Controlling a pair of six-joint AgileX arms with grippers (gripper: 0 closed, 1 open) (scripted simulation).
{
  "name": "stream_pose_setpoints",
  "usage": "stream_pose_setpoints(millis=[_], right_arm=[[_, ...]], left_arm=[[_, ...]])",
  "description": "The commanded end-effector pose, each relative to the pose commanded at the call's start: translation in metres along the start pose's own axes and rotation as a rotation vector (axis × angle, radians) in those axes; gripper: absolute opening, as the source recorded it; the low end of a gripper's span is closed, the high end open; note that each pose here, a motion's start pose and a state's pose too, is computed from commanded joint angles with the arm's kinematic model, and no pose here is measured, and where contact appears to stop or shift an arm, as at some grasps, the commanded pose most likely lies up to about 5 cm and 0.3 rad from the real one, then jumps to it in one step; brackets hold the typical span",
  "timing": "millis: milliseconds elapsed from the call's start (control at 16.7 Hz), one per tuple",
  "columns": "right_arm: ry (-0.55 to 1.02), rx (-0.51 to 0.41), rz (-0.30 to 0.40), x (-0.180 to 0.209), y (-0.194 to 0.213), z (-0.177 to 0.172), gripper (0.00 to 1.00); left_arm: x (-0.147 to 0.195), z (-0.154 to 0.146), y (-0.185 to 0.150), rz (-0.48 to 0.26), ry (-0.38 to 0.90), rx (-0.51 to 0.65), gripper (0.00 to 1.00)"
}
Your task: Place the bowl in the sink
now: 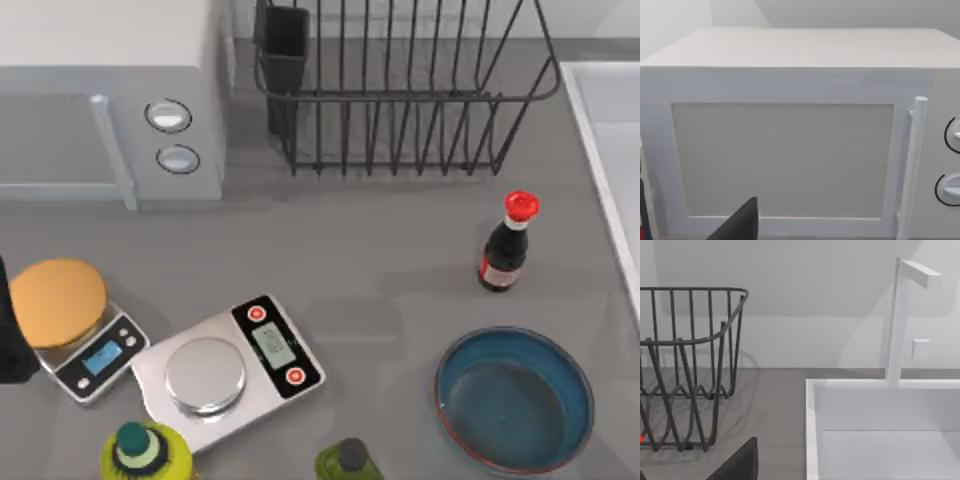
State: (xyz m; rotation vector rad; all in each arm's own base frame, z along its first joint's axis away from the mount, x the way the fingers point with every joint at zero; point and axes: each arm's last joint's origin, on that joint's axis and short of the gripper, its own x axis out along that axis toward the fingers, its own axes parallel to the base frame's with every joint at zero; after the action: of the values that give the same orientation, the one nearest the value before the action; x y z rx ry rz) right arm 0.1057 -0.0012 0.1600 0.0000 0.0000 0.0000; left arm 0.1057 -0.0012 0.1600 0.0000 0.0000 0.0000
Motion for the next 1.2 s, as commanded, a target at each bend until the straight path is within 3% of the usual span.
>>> stream_pose_setpoints(millis=[240,420,840,1200], right_arm=[[0.035,0.013,0.013,0.0,0.001,0.005,1.0],[0.171,0.054,0.053,0.003,0.007,0.022,1.0],[0.813,0.128,0.121,0.044,0.036,0.066,1.0],[1.348,0.072,0.059,0.098,0.08,0.074,1.0]], left_arm=[[0.0,0.0,0.0,0.0,0.0,0.0,1.0],[0.0,0.0,0.0,0.0,0.0,0.0,1.0],[0.0,0.0,0.0,0.0,0.0,0.0,1.0],[0.0,0.0,0.0,0.0,0.0,0.0,1.0]])
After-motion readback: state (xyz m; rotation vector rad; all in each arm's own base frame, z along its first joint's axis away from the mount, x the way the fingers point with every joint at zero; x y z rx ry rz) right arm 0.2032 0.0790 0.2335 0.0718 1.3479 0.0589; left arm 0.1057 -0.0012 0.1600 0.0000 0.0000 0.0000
